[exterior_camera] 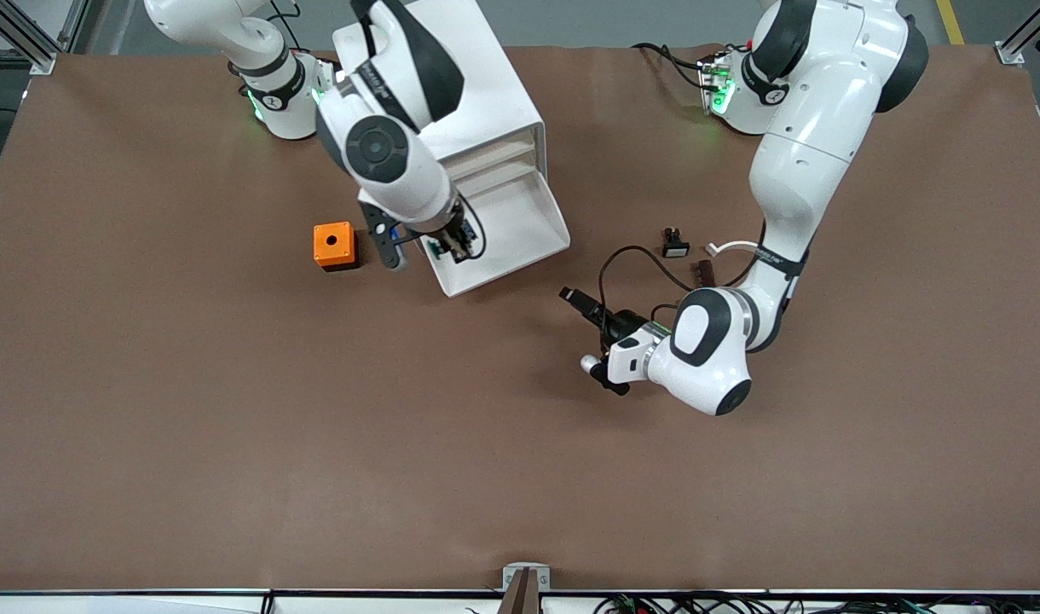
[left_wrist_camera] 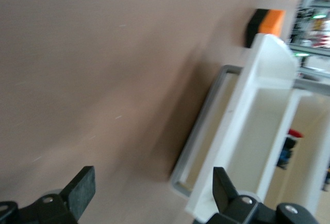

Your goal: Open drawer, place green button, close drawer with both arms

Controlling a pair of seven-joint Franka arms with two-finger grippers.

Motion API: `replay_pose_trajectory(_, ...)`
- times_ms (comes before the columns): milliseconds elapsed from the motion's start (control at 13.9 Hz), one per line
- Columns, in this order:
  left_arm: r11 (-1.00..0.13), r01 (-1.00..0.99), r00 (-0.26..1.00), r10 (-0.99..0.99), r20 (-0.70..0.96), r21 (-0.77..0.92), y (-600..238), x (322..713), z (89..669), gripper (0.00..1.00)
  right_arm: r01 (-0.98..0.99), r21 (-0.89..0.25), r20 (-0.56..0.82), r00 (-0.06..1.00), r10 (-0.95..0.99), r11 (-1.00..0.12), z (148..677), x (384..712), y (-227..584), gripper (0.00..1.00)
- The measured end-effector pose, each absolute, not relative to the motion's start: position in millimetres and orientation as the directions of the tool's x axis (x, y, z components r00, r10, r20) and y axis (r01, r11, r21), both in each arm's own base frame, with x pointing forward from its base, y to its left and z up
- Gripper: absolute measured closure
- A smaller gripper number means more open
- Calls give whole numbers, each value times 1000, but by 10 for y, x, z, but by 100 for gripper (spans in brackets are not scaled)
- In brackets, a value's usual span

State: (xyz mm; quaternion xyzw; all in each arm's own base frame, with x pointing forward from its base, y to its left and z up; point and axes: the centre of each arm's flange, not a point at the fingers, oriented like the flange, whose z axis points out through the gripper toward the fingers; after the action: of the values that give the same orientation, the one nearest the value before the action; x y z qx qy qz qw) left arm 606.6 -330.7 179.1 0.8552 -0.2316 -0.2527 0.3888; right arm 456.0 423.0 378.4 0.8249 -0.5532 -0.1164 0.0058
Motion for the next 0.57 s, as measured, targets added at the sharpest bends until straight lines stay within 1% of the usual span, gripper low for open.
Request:
replay_pose_trajectory(143, -608, -217, 765, -592, -254, 763, -3244, 6101, 1843, 0, -909, 144, -179, 364, -914, -390, 3711, 4435, 4352, 59)
replay_pose_trajectory(287, -621, -230, 764, -592, -256, 749, -3225, 6110, 1834, 0, -910, 151, -174, 360, -917, -386, 3645, 4432, 4334, 59)
replay_pose_trajectory(430, -659, -273, 773, -584, -248, 701, -3131, 6178, 1807, 0, -915, 147, -169, 351, -921, -376, 3517, 4432, 4290, 59)
replay_pose_trajectory(574, -723, -290, 787, -553, -274, 627, -2988, 6259, 1831, 0, -919, 137, -165, 348, -923, -370, 3364, 4413, 4284, 59)
